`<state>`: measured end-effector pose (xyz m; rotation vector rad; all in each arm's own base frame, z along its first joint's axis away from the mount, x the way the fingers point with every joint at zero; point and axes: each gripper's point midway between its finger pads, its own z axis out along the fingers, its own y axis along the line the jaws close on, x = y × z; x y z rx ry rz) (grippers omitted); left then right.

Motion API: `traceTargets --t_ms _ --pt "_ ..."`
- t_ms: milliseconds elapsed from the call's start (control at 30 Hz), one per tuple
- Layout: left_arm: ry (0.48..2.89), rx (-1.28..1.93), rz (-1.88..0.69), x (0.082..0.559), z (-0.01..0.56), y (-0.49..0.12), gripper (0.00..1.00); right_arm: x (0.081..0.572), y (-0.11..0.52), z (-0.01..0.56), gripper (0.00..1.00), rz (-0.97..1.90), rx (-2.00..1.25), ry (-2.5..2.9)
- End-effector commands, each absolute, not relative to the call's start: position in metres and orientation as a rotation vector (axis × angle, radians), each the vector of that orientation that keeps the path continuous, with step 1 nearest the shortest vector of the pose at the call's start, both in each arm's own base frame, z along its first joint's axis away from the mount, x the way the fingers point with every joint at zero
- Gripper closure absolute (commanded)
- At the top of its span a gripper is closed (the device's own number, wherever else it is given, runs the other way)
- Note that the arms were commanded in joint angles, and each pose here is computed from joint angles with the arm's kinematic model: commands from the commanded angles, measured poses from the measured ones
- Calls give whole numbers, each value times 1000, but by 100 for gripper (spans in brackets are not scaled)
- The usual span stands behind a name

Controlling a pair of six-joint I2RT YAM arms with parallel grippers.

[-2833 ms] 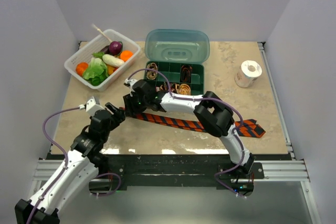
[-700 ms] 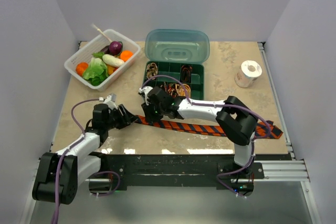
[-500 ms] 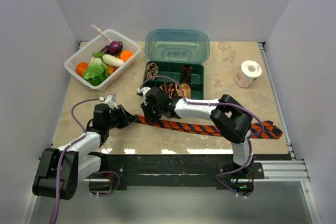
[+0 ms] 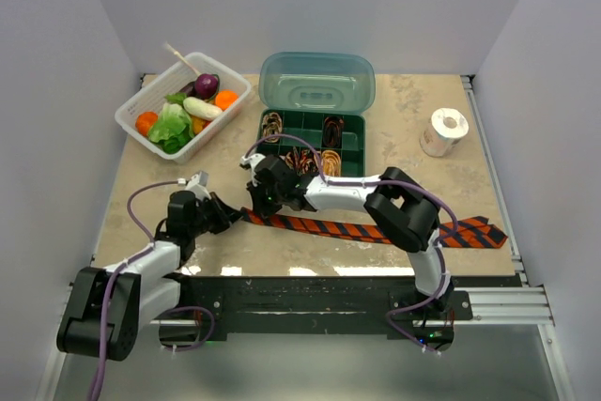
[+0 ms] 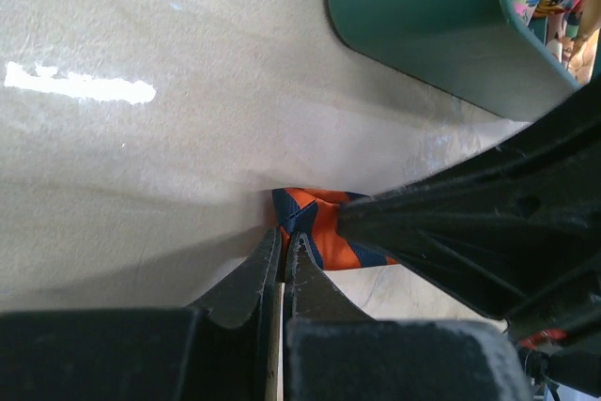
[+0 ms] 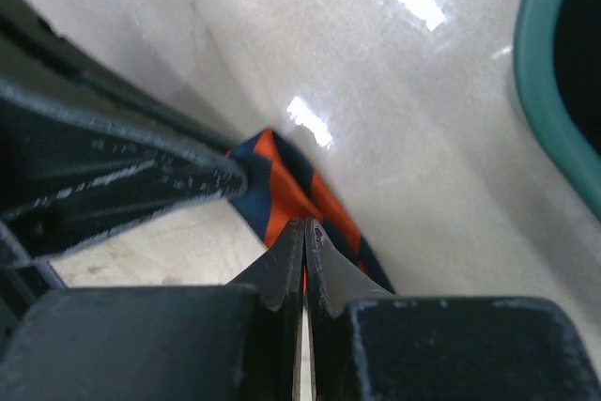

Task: Roll the ties
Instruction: Roll the tie at the center of the board.

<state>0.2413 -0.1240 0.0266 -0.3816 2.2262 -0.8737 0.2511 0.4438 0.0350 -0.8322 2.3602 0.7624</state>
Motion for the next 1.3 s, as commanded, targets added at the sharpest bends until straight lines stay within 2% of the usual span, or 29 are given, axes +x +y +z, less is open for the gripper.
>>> traceTargets --t_ms 0,800,1267 --pt "2171 -391 -875 243 39 -123 100 262 459 37 98 771 -815 2316" --pt "2078 -453 -732 250 86 -107 100 236 484 37 98 877 -832 2325" --pt "2054 -357 -820 246 100 -130 100 237 491 31 99 916 -734 2349"
